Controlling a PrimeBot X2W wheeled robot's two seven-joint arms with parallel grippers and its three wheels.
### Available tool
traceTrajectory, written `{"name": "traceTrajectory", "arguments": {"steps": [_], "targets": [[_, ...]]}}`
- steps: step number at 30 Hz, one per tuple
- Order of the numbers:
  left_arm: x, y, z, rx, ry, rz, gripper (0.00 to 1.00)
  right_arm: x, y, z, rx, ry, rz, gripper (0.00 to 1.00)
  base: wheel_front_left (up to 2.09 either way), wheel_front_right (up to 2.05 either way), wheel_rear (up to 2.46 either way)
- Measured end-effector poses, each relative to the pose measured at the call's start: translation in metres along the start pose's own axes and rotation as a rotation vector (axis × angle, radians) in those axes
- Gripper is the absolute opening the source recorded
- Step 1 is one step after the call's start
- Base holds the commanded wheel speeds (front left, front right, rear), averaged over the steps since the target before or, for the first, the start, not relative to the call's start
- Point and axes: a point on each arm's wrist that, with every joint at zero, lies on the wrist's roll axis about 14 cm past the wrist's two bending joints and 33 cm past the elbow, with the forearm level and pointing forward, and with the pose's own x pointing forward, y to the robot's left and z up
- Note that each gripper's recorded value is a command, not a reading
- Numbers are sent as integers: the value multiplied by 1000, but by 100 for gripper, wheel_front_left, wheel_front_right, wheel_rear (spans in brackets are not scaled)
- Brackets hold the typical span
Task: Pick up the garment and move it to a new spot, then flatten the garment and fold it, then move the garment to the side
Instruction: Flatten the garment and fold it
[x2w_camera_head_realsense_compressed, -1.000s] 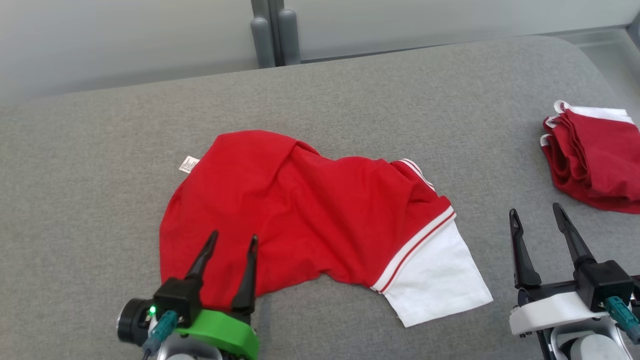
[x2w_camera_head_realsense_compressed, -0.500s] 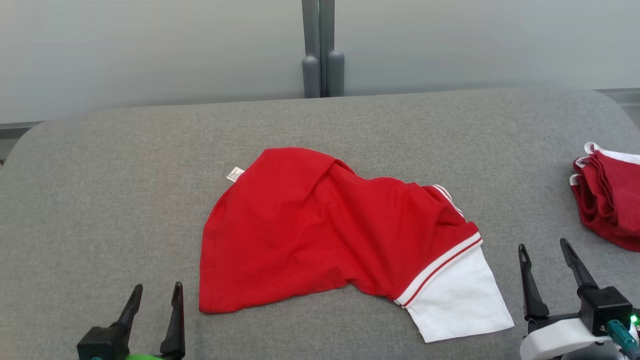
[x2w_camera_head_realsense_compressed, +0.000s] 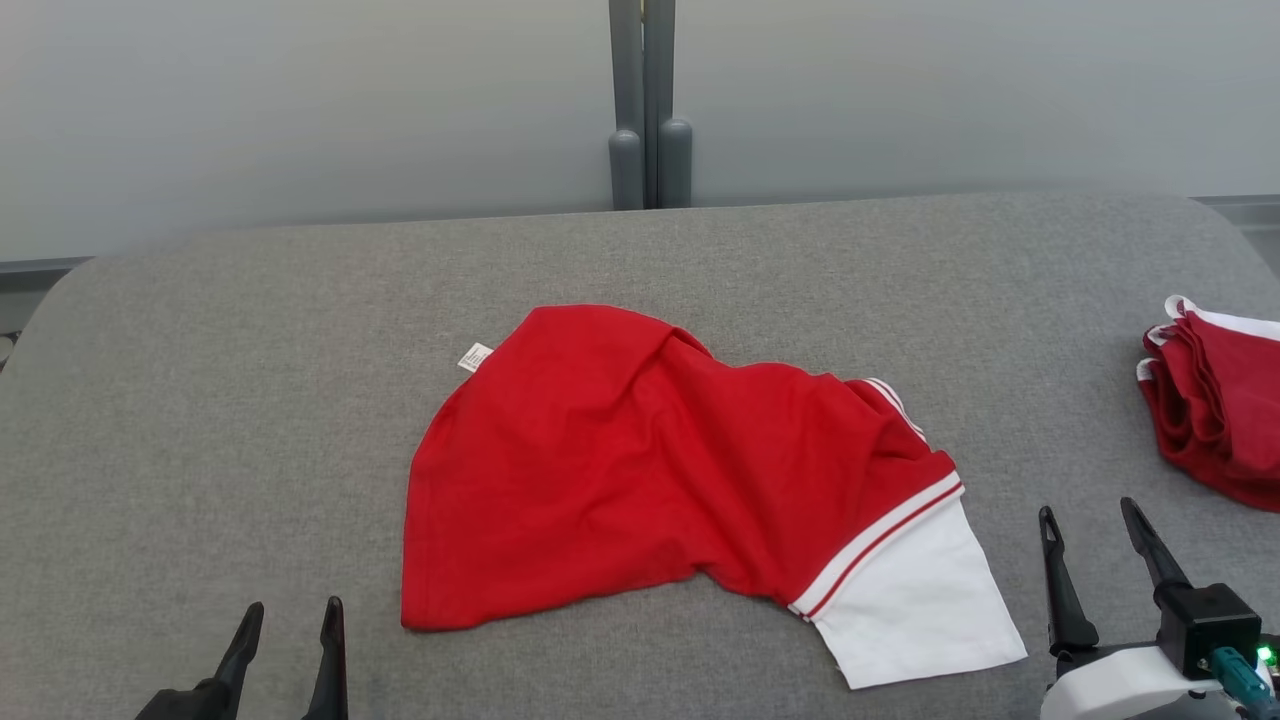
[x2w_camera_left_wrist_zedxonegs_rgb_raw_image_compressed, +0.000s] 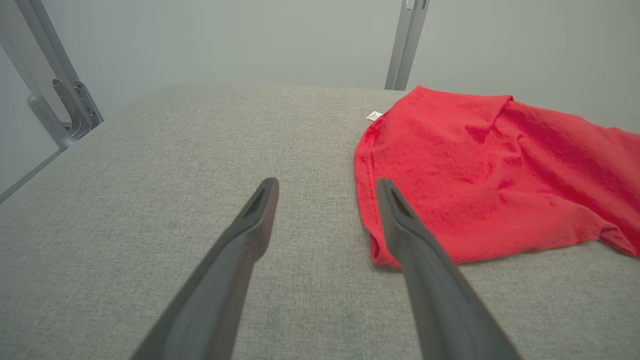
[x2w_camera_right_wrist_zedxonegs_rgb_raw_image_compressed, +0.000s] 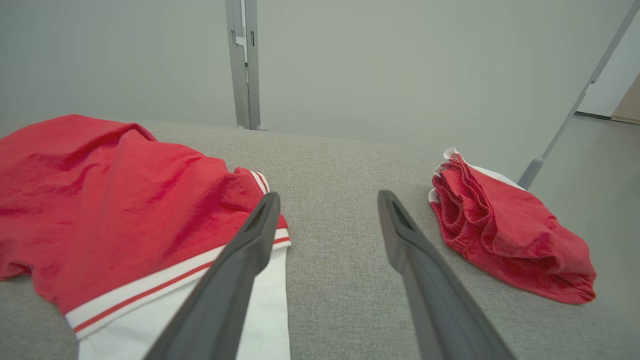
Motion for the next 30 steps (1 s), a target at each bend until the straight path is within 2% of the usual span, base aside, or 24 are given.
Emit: {"name": "traceTrajectory", "arguments": {"steps": [8, 15, 21, 30], "targets": [[7, -9, -10, -6, 53, -29, 100, 6, 9, -27, -10, 124, 43, 100, 0, 0, 0], [19, -25, -30, -40, 227, -62, 100, 5, 19, -61, -24, 367, 116, 100, 0, 0, 0], [34, -39, -37, -68, 325, -95, 100, -14, 26, -100, -12, 573, 154, 100, 0, 0, 0], [48, -48, -57, -69, 432, -123, 100, -18, 37, -123, 1, 666, 192, 100, 0, 0, 0]]}}
